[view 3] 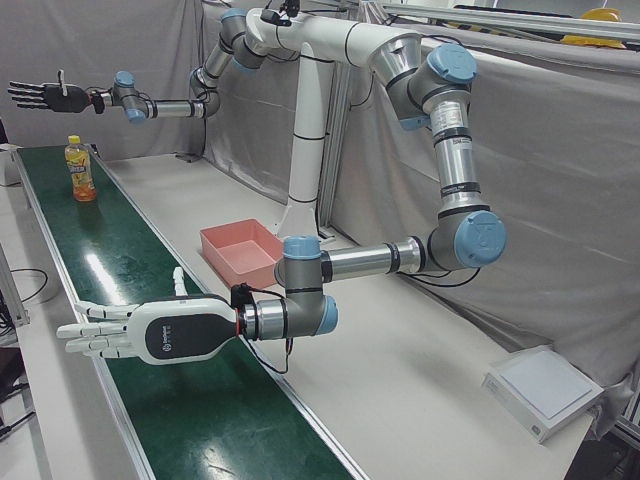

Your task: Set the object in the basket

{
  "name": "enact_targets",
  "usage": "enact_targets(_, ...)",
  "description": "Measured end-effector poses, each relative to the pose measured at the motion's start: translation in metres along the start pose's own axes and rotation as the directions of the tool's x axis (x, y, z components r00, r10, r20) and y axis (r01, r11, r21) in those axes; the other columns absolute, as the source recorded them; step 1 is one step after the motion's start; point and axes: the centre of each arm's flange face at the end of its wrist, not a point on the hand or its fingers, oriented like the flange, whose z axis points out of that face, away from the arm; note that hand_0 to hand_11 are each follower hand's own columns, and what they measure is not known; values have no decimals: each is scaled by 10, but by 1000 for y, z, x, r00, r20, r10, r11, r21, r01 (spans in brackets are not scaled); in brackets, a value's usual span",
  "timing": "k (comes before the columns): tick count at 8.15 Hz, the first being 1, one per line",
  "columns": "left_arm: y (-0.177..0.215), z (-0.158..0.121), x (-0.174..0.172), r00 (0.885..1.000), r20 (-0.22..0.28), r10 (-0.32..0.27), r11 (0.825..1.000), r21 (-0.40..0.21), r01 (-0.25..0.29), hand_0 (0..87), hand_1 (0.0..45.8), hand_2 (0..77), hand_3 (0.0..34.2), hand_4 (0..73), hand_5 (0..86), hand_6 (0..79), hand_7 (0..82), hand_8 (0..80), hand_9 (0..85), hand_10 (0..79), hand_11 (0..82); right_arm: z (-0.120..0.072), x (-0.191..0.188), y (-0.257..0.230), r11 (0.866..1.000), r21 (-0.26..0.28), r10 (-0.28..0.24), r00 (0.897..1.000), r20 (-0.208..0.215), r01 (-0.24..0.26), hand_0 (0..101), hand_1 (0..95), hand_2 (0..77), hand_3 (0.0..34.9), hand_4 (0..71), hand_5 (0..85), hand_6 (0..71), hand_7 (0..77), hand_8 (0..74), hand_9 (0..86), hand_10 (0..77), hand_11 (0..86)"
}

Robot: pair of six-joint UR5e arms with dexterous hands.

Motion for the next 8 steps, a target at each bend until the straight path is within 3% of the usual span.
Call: enact_targets(8, -2, -1, 1, 1000, -3, -5, 1000, -2, 5, 575, 131, 5, 2, 98, 196, 5, 44, 33, 38, 71, 120, 0, 0, 0, 1000, 0, 0, 1000, 0, 0, 3, 0, 5, 2, 0, 0, 0, 5, 0, 0, 0, 0)
